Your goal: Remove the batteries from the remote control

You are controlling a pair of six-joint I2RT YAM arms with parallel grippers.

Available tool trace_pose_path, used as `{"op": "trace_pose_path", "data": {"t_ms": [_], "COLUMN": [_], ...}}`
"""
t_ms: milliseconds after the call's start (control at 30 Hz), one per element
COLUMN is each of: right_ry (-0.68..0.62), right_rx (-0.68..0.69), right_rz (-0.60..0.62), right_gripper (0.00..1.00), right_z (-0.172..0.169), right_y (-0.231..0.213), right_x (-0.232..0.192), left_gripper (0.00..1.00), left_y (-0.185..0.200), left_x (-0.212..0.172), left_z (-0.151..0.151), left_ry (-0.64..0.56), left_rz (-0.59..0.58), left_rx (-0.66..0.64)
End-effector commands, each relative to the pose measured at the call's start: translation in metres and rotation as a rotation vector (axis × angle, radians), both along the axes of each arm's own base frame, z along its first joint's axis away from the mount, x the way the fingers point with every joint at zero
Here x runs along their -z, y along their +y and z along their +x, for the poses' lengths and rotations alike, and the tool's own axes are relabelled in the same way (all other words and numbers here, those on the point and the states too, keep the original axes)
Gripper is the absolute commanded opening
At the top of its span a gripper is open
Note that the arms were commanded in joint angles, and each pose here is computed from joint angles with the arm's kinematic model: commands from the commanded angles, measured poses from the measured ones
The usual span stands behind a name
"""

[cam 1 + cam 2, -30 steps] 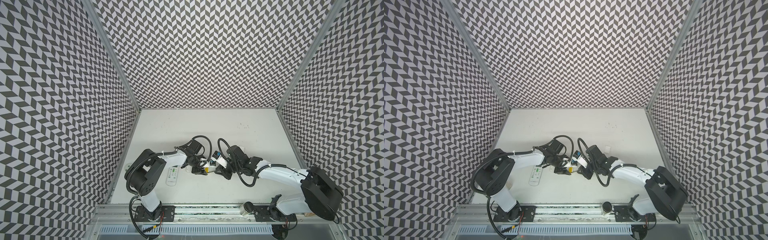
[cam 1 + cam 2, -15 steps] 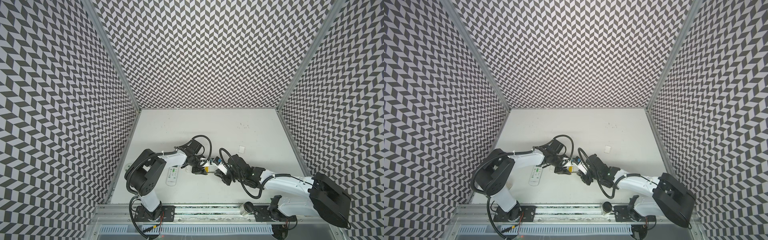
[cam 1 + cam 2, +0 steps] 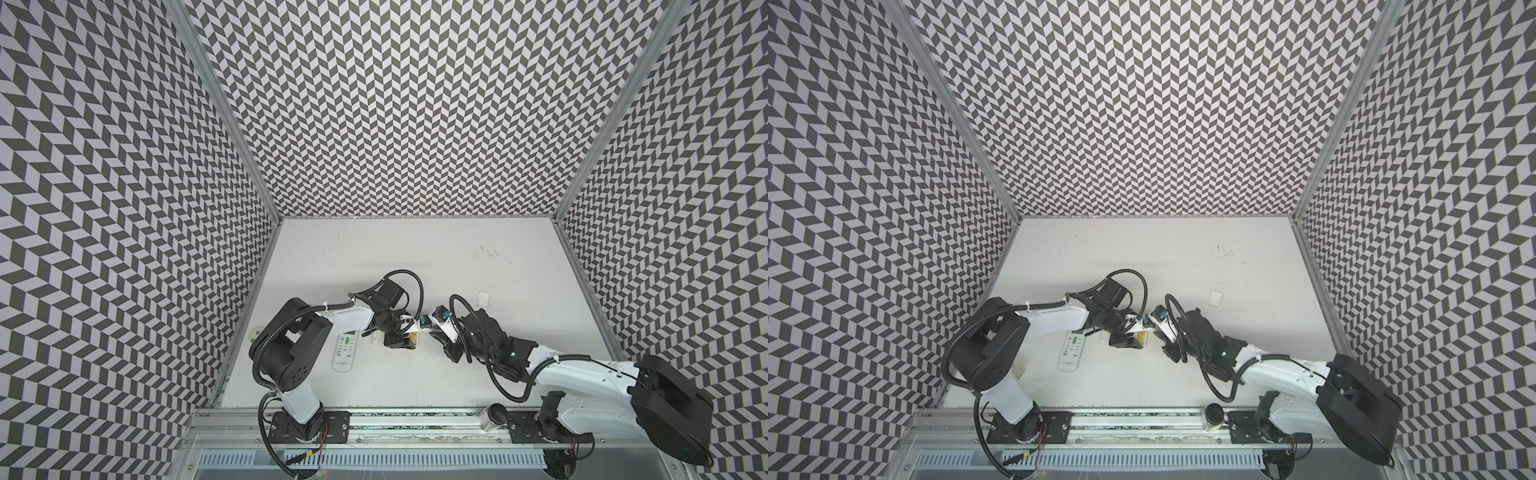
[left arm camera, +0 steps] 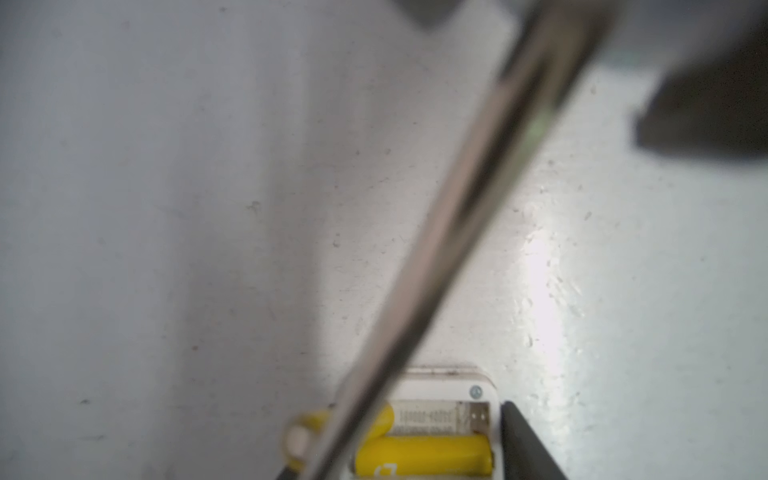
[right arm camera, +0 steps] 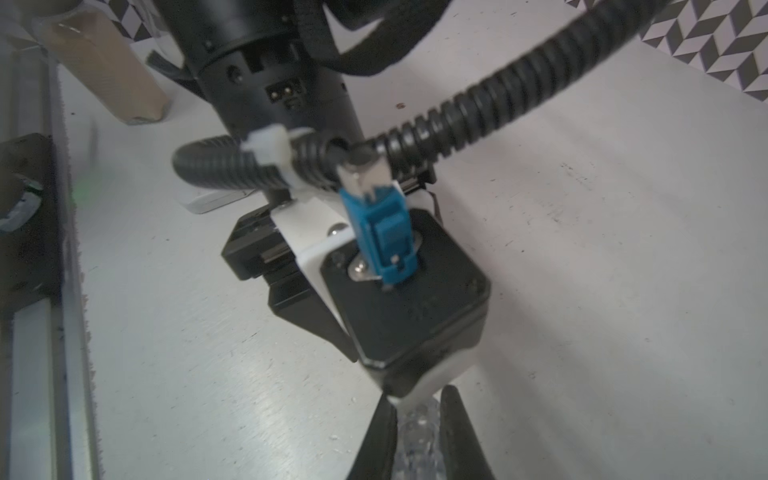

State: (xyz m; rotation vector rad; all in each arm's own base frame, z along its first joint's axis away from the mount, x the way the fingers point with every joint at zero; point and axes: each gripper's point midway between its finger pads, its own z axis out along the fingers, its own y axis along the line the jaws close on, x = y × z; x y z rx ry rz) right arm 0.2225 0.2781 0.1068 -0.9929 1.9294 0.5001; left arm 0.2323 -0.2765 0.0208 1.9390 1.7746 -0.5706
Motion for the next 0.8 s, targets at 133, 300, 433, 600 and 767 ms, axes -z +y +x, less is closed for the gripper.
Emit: {"op": "trace_pose_path", "data": {"t_ms": [133,300,433,600,767], "right_ry": [-0.165,-0.171,-0.18,-0.187,-0.193], "right_rx": [0.142,0.163,0.196,0.215,0.226], "right_rz": [0.071,0.075,0.082,0.086,0.095], "right_gripper": [0.0,0.0,0.0,0.0,0.0], "right_z": [0.032,0.031,0.032,0.032,0.032], "right_y": [-0.01,-0.016,-0.023,-0.03,-0.034], "right_x": [-0.041,-0.045,-0.05,-0.053,-0.057], "left_gripper": [0.48,0.53,0.58,0.68,0.72], "left_y": [0.018,0.016,0.012,0.01,0.006], "left_x": [0.025,0.023,0.018,0.013,0.005], "left_z": [-0.023,-0.021,-0.017,-0.006,0.005], "left_ry": [0.065,0.064,0.064,0.036,0.014], "left_rz": [0.096,0.091,0.075,0.068,0.054], "left_rx": [0.036,0.029,0.017,-0.007,-0.018]}}
